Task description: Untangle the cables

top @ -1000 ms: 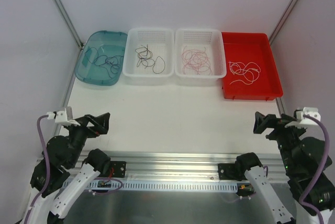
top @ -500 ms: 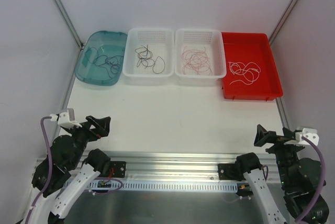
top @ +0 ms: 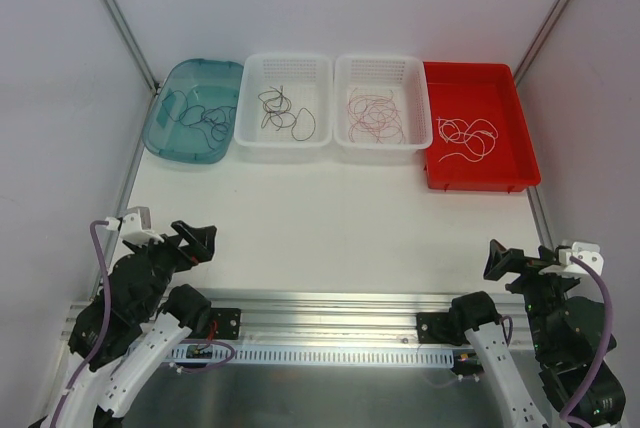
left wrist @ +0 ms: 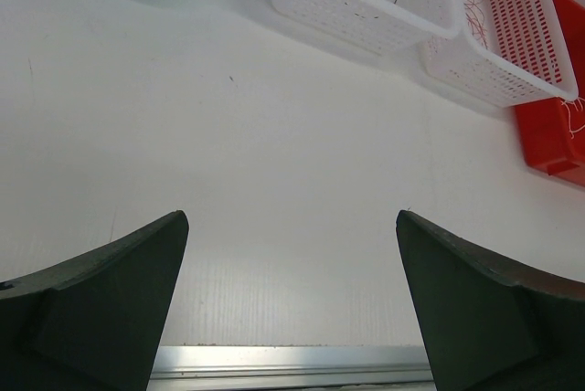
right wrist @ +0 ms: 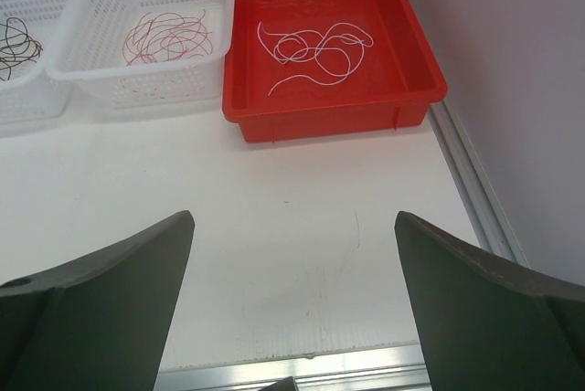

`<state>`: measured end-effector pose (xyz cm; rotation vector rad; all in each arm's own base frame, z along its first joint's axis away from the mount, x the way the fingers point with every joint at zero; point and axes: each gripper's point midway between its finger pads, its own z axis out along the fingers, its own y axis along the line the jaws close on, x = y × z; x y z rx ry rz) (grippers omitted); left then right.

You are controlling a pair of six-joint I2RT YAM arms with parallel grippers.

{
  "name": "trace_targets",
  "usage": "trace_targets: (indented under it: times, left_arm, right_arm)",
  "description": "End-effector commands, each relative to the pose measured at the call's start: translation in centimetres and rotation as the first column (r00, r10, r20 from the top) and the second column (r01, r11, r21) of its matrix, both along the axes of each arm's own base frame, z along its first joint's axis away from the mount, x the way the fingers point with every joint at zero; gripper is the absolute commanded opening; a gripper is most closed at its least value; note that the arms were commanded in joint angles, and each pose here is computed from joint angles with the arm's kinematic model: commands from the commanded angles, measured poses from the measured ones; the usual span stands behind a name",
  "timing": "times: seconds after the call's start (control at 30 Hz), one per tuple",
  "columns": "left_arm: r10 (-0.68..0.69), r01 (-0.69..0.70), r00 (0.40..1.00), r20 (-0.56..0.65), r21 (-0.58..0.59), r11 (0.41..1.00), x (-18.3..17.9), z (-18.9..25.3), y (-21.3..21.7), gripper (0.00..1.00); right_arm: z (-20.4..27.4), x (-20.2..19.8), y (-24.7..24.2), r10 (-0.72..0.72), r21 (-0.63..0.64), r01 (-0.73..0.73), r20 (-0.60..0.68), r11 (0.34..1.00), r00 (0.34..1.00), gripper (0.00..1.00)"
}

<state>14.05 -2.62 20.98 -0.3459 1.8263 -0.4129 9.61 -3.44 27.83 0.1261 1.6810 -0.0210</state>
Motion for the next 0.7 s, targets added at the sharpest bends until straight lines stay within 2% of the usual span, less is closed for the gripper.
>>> trace_targets:
  times: [0.0, 0.67]
  left_arm:
    - [0.019, -0.005, 0.991, 0.129, -0.105, 0.994, -1.11, 1.31, 0.77, 0.99]
    - [0.028, -0.015, 0.992, 0.121, -0.107, 0.994, -0.98, 0.98, 0.80, 0.99]
  right_arm:
    - [0.96, -2.63, -1.32, -0.035, 0.045, 0.028, 0.152, 0.999, 0.988, 0.97]
    - [0.96, -2.66, -1.47, -0.044, 0.047, 0.038, 0.151, 0.998, 0.988, 0.97]
